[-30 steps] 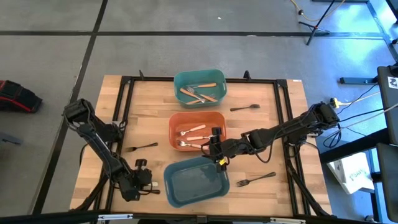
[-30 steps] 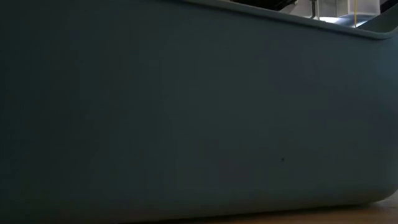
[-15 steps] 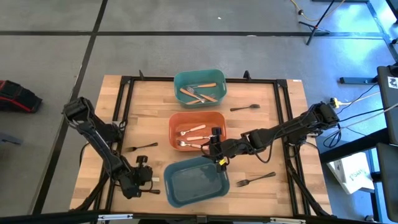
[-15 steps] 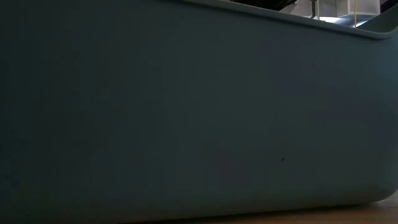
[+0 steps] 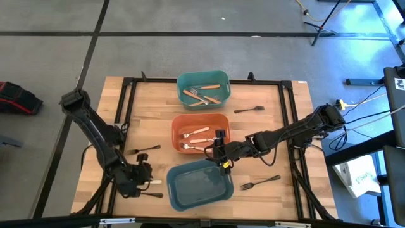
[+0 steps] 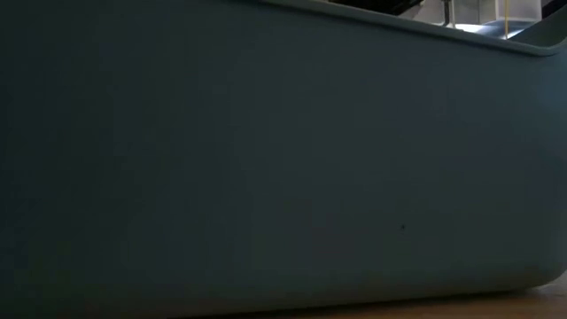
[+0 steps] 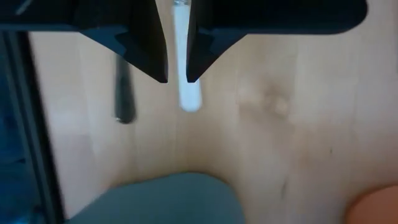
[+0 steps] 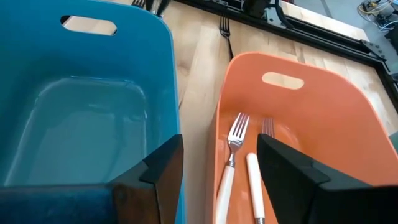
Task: Sort silverware by color (type)
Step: Put the white fork into the orange bin
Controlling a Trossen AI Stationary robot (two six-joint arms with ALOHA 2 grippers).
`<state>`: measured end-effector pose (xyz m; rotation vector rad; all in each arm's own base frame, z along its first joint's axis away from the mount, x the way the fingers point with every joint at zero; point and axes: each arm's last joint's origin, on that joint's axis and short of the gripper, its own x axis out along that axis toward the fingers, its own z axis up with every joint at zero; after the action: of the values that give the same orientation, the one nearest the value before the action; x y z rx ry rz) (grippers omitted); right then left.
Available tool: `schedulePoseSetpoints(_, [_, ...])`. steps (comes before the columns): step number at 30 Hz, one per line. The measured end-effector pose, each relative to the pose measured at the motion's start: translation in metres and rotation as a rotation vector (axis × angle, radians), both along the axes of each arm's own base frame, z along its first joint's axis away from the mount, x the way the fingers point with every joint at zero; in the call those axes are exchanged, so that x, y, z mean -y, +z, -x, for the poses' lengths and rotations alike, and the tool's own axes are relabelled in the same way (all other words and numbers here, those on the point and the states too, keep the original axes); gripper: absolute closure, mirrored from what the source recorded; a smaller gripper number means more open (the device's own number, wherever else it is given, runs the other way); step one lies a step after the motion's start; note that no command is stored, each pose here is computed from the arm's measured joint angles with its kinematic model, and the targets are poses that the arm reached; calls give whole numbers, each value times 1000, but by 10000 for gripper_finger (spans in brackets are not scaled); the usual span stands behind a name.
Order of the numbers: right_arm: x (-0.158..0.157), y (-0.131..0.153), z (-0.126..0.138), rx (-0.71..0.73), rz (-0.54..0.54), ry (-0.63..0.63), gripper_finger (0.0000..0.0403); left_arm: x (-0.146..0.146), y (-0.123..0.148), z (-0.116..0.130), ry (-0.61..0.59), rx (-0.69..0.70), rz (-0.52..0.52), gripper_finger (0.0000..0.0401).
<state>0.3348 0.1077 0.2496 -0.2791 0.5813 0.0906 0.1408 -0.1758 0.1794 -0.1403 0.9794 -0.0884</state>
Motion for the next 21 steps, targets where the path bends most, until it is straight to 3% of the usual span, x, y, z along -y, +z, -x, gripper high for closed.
schedulePoseSetpoints(8, [0, -2, 1, -20, -12, -12, 213, 2, -6, -1, 12, -43, 11, 343])
schedulePoseSetpoints(18, [0, -1, 1, -18, -12, -16, 213, 8, -18, 0, 38, -203, 99, 290])
schedulePoseSetpoints(21, [1, -1, 1, -16, -10, -20, 213, 8, -18, 0, 39, -192, 89, 285])
